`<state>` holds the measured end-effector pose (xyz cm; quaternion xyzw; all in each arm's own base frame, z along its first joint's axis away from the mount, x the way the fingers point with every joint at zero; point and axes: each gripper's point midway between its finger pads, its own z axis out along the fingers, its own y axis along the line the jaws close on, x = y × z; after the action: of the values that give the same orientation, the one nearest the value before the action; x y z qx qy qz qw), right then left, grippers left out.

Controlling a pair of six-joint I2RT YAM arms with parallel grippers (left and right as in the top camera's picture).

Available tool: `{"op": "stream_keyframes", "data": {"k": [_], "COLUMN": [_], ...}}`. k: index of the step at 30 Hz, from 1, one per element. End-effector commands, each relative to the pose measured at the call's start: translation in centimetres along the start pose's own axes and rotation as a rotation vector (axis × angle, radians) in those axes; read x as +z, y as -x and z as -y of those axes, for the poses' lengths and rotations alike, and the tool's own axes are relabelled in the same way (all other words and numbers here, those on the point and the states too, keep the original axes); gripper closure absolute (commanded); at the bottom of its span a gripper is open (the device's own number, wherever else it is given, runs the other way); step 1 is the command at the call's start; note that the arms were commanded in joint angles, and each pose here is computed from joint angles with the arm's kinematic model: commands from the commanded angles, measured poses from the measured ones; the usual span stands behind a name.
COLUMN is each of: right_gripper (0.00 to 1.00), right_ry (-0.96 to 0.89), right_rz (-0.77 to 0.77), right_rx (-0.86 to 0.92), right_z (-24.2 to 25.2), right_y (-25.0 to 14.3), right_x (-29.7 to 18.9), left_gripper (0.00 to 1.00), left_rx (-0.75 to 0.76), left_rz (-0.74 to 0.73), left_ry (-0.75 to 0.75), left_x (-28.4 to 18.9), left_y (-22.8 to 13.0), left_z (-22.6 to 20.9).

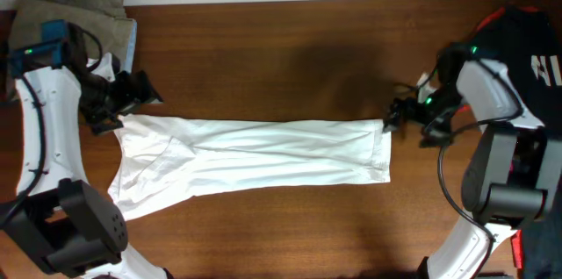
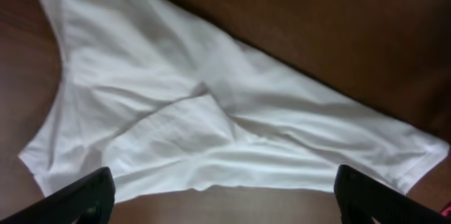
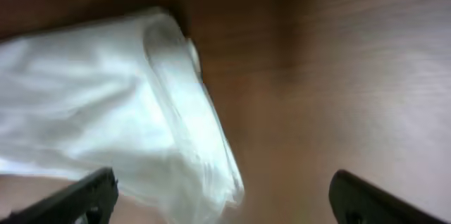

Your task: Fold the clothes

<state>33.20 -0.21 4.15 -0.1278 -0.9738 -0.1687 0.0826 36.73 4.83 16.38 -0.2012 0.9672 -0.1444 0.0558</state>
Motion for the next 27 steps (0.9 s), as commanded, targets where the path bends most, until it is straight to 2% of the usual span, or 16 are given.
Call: {"op": "stream_keyframes", "data": {"k": [1, 4, 7, 8, 10, 11, 12, 15, 17, 19, 22, 27], "right_gripper": [0.01, 0.01, 0.01, 0.1, 0.63, 0.85, 0.96, 0.96, 0.96, 0.96, 0.96, 0.96], "right_ry": [0.123, 0.269, 0.259, 0.252, 0.204, 0.181, 0.152, 0.038, -0.071, -0.109, -0.086, 0.059], "right_rz": [-0.061, -0.075, -0.072, -0.071, -0.062, -0.047, -0.031, 0.008, 0.053, 0.104, 0.155, 0.153], "right_rx": [-0.055, -0.051, -0.035, -0.036, 0.023, 0.051, 0.083, 0.16, 0.206, 0.21, 0.108, -0.16], "right_z": [-1.1, -2.5, -3.0, -3.3, -3.0, -2.5, -1.9, 0.7, 2.8, 2.7, -1.6, -15.0], "right_y": [-2.3, -3.9, -5.0, -5.2, -4.8, -4.3, -3.7, -1.6, -0.3, 0.2, -0.8, -2.9], "right_x": [3.1, 6.1, 9.2, 9.8, 10.1, 10.1, 9.7, 6.1, 1.2, -3.0, -6.0, -2.4], "left_gripper": [0.01, 0.01, 0.01, 0.01, 0.01, 0.01, 0.01, 0.01, 0.01, 0.01, 0.01, 0.01], "left_rx": [0.055, 0.068, 0.069, 0.069, 0.07, 0.07, 0.07, 0.07, 0.07, 0.07, 0.07, 0.069], "left_rz": [-0.02, -0.022, -0.02, -0.019, -0.018, -0.018, -0.015, -0.011, -0.012, -0.013, -0.012, -0.013], "left_ry": [-0.013, -0.015, -0.015, -0.015, -0.015, -0.012, 0.0, 0.029, 0.029, 0.029, 0.029, 0.029], "left_x": [0.8, 1.1, 1.1, 1.1, 1.1, 1.1, 1.1, 1.1, 1.1, 1.1, 1.1, 1.1], "left_y": [-0.5, -0.6, -0.5, -0.5, -0.5, -0.4, -0.4, -0.3, -0.3, -0.4, -0.3, -0.4], "left_z": [2.0, 2.5, 2.5, 2.5, 2.5, 2.5, 2.3, 1.8, 1.8, 1.8, 1.8, 1.8]}}
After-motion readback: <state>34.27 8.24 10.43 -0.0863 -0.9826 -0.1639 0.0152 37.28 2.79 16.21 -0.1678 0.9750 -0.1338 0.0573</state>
